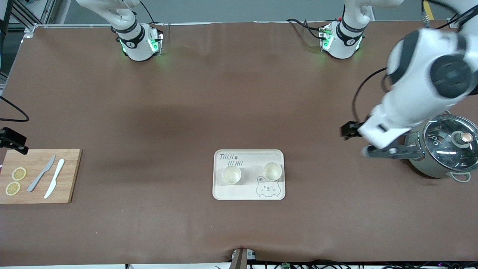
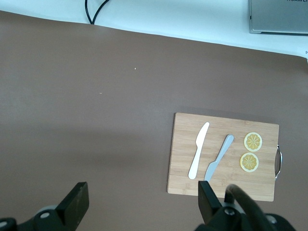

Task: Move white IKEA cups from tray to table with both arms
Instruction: 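Reach the left gripper down toward the cup on the white tray, then lower the left gripper around the cup nearest the pot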

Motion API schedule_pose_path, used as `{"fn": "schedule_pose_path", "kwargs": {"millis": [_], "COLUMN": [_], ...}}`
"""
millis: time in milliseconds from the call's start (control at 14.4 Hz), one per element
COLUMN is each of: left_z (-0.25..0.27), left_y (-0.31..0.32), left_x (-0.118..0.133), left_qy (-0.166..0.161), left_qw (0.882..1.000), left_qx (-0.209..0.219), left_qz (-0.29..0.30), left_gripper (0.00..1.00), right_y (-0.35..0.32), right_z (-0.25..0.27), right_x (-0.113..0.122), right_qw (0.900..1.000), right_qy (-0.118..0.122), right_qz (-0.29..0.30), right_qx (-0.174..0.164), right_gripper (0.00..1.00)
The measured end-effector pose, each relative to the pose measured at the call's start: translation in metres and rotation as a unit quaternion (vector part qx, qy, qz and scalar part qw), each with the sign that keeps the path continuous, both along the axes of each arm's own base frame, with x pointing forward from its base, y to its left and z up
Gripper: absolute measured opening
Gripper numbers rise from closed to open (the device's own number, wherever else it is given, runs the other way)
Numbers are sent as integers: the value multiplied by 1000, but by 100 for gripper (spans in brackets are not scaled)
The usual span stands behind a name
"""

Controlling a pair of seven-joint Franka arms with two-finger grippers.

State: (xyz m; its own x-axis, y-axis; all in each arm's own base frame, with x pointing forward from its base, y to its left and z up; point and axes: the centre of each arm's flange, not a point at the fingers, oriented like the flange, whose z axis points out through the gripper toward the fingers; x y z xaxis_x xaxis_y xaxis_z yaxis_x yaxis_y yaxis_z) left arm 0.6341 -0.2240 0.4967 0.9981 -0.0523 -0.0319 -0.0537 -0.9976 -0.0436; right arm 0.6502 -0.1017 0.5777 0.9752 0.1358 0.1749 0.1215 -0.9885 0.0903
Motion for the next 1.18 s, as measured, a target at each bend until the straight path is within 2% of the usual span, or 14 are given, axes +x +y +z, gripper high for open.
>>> {"fn": "schedule_pose_path", "kwargs": {"millis": [278, 766, 1184], "left_z": [-77, -138, -209], "left_y": [-59, -95, -97], "left_x": [13, 26, 43], "left_qy": [2, -3, -17], "left_qw": [1000, 999, 999], "left_qx": [-2, -12, -21], "left_qz": [-13, -31, -33], "left_gripper": [100, 100, 100], "right_y": [0, 0, 0], "right_z": [0, 0, 0], "right_x": [0, 0, 0], "right_qw": [1000, 1000, 1000], "right_qy": [0, 0, 0], "right_qz": [0, 0, 0], "right_qx": [0, 0, 0], "right_gripper": [100, 100, 100]}}
